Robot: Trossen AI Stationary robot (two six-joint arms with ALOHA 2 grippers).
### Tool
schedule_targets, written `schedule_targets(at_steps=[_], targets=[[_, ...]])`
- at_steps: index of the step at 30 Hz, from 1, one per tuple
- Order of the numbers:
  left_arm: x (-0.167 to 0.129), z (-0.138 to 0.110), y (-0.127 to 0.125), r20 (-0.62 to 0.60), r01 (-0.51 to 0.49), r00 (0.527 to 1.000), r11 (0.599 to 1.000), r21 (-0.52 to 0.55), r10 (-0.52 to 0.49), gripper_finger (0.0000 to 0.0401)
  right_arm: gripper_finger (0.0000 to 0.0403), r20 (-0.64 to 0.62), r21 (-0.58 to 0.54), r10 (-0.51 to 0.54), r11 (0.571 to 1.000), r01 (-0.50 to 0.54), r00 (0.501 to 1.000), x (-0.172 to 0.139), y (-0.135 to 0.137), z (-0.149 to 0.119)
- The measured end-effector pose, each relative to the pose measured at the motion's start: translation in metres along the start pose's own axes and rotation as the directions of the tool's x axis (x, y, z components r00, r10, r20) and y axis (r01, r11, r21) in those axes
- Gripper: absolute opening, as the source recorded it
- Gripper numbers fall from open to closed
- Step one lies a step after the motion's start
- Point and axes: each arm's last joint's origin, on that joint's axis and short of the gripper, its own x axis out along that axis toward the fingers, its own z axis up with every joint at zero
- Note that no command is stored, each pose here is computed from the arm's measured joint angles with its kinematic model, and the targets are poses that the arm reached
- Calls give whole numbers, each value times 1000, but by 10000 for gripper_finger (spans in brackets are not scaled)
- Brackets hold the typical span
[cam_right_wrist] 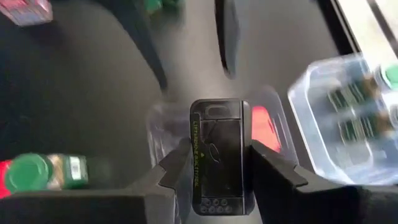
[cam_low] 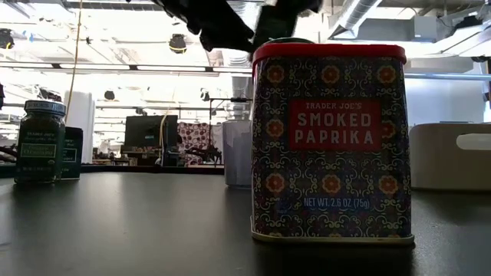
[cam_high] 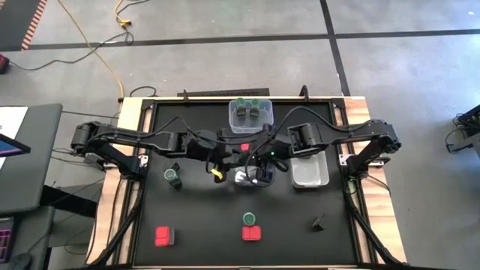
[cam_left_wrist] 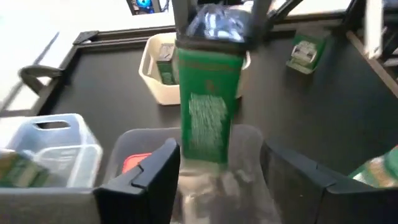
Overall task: Sort spices by type
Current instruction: Put the black seasoning can into the gray bin
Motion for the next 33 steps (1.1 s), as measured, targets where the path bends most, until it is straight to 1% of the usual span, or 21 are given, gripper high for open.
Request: schedule_targets(at_steps=[5,8,13,15,19,25,27,29,33], targets=[[-16,5,3,2,-55,998,996,69,55,214,154,-118,23,-33,999,36,992,-9,-2,-14],[-32,8,5,1,-70,998,996,54,70,214,153,-194,31,-47,998,54,980,-20,1,-26],[-53,9,7,-19,-69,997,997,26,70,214,153,-290,46,-127,988,147,949,-44,5,-57],[-57,9,7,-24,-69,997,998,9,70,214,153,-293,48,-143,985,164,945,-53,6,-71],[-59,7,7,-40,-70,997,997,-36,68,214,153,-284,33,-121,990,136,951,-70,4,-102],[-59,4,7,-69,-73,995,992,-100,67,214,153,-286,-19,-112,994,111,952,-83,-17,-155],[-59,4,7,-68,-73,995,992,-103,67,214,153,-263,12,-96,995,103,960,-83,-25,-166],[-59,5,7,-67,-73,996,992,-101,67,214,153,-245,39,-54,997,66,968,-83,-30,-174],[-59,5,7,-67,-74,996,991,-110,67,214,153,-251,-14,-32,999,30,967,-76,-37,-187]])
